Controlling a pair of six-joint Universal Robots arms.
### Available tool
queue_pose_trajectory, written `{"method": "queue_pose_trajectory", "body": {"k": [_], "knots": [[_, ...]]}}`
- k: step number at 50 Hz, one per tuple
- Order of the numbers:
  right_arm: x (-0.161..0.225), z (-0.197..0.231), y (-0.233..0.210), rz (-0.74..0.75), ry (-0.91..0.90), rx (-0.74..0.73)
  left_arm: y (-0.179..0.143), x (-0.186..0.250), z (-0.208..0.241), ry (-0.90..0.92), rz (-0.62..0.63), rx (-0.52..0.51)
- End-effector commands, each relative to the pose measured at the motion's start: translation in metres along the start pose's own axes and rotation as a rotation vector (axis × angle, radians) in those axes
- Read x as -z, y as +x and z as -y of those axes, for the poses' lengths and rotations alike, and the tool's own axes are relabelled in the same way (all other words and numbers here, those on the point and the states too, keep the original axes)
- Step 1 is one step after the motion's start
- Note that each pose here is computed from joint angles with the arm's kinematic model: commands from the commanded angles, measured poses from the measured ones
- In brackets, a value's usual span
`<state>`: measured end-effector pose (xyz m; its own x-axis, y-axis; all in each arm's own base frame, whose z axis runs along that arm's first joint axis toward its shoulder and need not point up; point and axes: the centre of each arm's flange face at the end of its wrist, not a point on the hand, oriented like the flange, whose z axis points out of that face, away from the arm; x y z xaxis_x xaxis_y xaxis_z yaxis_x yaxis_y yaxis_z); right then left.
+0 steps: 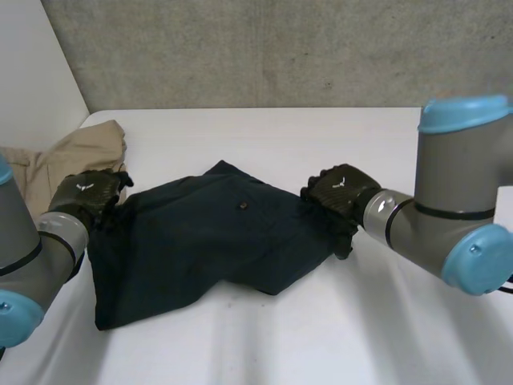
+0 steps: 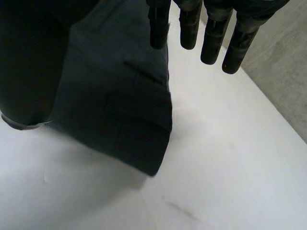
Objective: Fold the laundry.
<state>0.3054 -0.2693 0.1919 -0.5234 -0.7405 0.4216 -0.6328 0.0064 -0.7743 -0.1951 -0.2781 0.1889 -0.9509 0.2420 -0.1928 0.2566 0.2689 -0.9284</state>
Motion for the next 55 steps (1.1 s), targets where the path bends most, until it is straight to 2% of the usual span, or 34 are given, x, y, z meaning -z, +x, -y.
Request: {"method": "queue_pose_trajectory", "body": {"k": [1, 10, 17, 21, 26, 29, 35, 38, 40, 43, 48, 55], "knots": [[-0.013, -0.019, -0.004, -0.028, -0.056, 0.088, -0.010, -0.016, -0.013, -0.049, 0.040, 0.001], [-0.032, -0.038, -0.012, -0.068, -0.017, 0.109, -0.016, -0.041, -0.028, -0.099, 0.048, 0.011], [-0.029, -0.042, -0.011, -0.079, -0.013, 0.105, -0.010, -0.048, -0.031, -0.103, 0.033, 0.007], [-0.010, -0.043, -0.016, -0.056, -0.030, 0.113, -0.008, -0.045, -0.025, -0.082, 0.027, 0.003], [0.043, -0.035, -0.019, -0.051, -0.049, 0.238, 0.005, -0.039, -0.014, -0.042, -0.010, -0.010], [0.065, -0.049, -0.014, -0.033, -0.142, 0.300, 0.013, -0.035, -0.011, -0.028, -0.032, -0.018], [0.115, -0.057, -0.018, 0.076, -0.285, 0.325, 0.028, -0.025, -0.006, -0.007, -0.072, -0.033], [0.136, -0.058, -0.032, 0.201, -0.331, 0.298, 0.031, -0.021, -0.003, 0.004, -0.084, -0.034], [0.139, -0.054, -0.034, 0.232, -0.327, 0.268, 0.036, -0.016, -0.002, 0.010, -0.099, -0.039], [0.132, -0.041, -0.021, 0.171, -0.253, 0.244, 0.045, -0.009, 0.003, 0.031, -0.133, -0.046], [0.113, -0.007, 0.011, -0.010, -0.078, 0.077, 0.053, 0.000, 0.009, 0.056, -0.166, -0.053], [0.082, 0.014, 0.034, -0.051, -0.009, -0.095, 0.051, 0.014, 0.021, 0.096, -0.166, -0.053]]}}
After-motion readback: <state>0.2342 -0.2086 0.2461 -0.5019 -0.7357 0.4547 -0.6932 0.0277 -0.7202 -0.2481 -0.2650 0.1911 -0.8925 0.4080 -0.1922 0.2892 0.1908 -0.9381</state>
